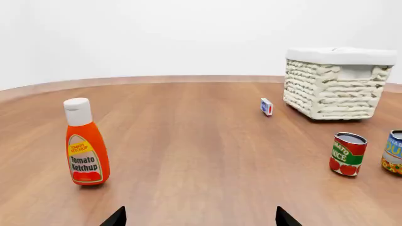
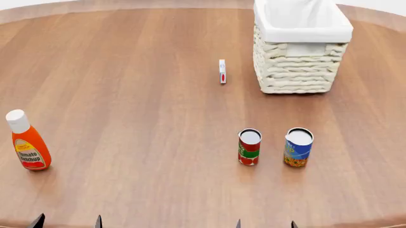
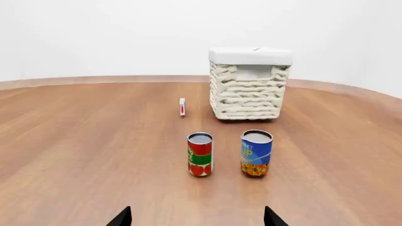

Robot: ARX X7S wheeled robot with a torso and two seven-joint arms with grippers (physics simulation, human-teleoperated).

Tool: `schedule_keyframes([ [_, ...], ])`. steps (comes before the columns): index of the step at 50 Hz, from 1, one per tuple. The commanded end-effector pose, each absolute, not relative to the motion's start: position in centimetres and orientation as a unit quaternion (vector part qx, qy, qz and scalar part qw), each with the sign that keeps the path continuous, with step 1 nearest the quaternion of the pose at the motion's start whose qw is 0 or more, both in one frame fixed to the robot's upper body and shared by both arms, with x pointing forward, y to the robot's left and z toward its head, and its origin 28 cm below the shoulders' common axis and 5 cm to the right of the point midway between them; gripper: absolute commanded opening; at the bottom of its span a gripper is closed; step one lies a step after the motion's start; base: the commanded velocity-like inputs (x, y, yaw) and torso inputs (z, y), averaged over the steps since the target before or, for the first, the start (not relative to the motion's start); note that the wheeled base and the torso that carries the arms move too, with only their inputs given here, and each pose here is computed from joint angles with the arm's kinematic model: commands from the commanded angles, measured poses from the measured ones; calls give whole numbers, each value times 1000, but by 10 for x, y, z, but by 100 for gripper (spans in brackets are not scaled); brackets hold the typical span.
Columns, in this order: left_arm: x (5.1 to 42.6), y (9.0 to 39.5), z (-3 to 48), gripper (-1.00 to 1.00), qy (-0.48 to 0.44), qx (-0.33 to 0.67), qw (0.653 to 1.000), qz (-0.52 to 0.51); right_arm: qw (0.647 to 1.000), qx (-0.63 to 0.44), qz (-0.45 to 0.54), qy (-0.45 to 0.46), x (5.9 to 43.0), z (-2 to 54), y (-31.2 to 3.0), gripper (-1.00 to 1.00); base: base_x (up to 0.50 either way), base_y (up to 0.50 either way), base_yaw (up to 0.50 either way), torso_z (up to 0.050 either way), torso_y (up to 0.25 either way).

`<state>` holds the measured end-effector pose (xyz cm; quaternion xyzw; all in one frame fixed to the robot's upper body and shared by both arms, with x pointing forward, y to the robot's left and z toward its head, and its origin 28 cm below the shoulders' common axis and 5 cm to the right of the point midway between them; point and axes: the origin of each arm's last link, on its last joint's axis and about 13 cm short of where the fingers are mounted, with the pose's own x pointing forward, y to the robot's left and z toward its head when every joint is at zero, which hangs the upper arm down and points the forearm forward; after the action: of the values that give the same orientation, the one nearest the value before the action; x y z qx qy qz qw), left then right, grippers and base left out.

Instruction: Pick up the cream cheese box, and put it in the basket.

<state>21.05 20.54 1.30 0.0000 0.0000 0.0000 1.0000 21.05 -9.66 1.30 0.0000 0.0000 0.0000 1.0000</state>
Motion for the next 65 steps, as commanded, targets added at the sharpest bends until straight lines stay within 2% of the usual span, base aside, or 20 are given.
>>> schedule_keyframes([
  [1, 210, 206, 16, 100, 0, 0, 1000, 0, 1000, 0, 0, 0, 211, 13, -96, 100, 0, 0, 0, 0, 0],
  [15, 209, 203, 9, 100, 1, -4, 1000, 0, 1000, -23, 6, -8, 208, 7, -91, 100, 0, 0, 0, 0, 0],
  [16, 299, 218, 15, 100, 169, -15, 985, 26, 996, -65, 29, -55, 207, 17, -79, 100, 0, 0, 0, 0, 0],
  [17, 273, 209, 11, 100, 95, 0, 995, 12, 1000, -10, 0, 2, 212, 11, -96, 100, 0, 0, 0, 0, 0],
  [18, 244, 207, 13, 100, 21, -4, 1000, 8, 1000, -10, 0, 2, 212, 11, -96, 100, 0, 0, 0, 0, 0],
  [19, 211, 207, 13, 100, -4, -2, 1000, 5, 1000, -10, 0, 2, 212, 11, -96, 100, 0, 0, 0, 0, 0],
  [20, 202, 206, 16, 100, -11, -1, 1000, 4, 1000, -10, -1, 2, 211, 10, -96, 100, 0, 0, 0, 0, 0],
  [42, 186, 205, 16, 100, -22, -20, 1000, 10, 1000, -3, -6, 8, 213, 9, -96, 100, 0, 0, 0, 0, 0],
  [51, 145, 195, 23, 100, -53, -10, 998, 33, 1000, 16, -20, 0, 212, 16, -99, 100, 0, 0, 0, 0, 0],
  [65, 144, 192, 22, 100, -59, -3, 998, 23, 1000, 16, -21, 0, 213, 16, -99, 100, 0, 0, 0, 0, 0],
])
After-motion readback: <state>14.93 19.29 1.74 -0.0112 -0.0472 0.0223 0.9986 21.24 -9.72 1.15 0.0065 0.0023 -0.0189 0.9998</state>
